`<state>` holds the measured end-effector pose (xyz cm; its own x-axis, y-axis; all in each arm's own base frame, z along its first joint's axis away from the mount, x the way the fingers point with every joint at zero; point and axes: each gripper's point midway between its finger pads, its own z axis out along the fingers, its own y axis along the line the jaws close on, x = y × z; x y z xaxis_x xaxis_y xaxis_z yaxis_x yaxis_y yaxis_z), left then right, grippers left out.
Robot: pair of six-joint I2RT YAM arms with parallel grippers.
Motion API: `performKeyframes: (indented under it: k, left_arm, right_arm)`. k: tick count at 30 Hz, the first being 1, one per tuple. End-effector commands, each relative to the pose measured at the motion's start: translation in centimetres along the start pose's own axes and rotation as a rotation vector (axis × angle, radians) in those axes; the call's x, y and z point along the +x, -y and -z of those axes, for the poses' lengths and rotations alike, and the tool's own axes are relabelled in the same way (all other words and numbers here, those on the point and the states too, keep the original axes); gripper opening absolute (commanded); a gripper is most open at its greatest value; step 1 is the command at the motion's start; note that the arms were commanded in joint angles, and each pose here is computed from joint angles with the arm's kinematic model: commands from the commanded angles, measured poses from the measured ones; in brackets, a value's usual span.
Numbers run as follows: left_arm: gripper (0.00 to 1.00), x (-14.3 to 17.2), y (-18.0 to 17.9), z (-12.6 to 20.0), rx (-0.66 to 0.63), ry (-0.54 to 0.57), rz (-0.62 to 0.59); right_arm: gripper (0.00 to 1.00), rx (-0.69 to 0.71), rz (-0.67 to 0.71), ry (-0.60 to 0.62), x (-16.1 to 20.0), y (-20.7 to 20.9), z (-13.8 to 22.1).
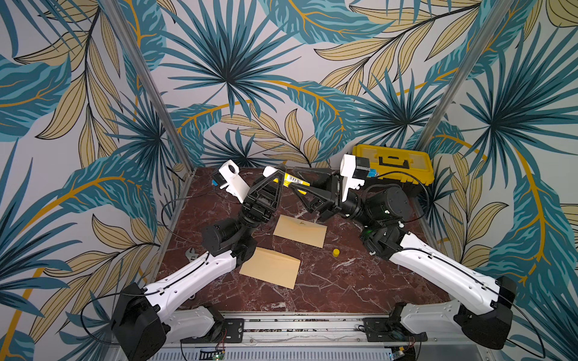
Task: Seal the envelope with a glue stick
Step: Unscrew the glue stick.
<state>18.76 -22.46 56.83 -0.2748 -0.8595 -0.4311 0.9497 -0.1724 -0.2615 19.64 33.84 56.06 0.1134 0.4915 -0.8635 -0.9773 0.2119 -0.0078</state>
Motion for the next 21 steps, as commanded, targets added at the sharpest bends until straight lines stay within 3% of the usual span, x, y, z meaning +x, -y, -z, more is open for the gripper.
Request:
performKeyframes:
  k: [1,13,21]
  left_arm:
    - [0.0,-0.75,1.42,-0.55,0.052,0.016,-0.007]
    - [0.0,-0.82,1.91,-0.82,0.064,0.006,-0.022]
    - [0.0,-0.8,1.86,-0.92,0.061,0.001,-0.025]
  right_arm:
    - [0.4,-0.001,-0.036,-0.033,0.15,0.06,-0.62]
    - [0.4,0.024,-0.089,-0.083,0.45,0.12,-0.21]
    - [0.21,0.02,-0.103,-0.087,0.1,0.02,-0.39]
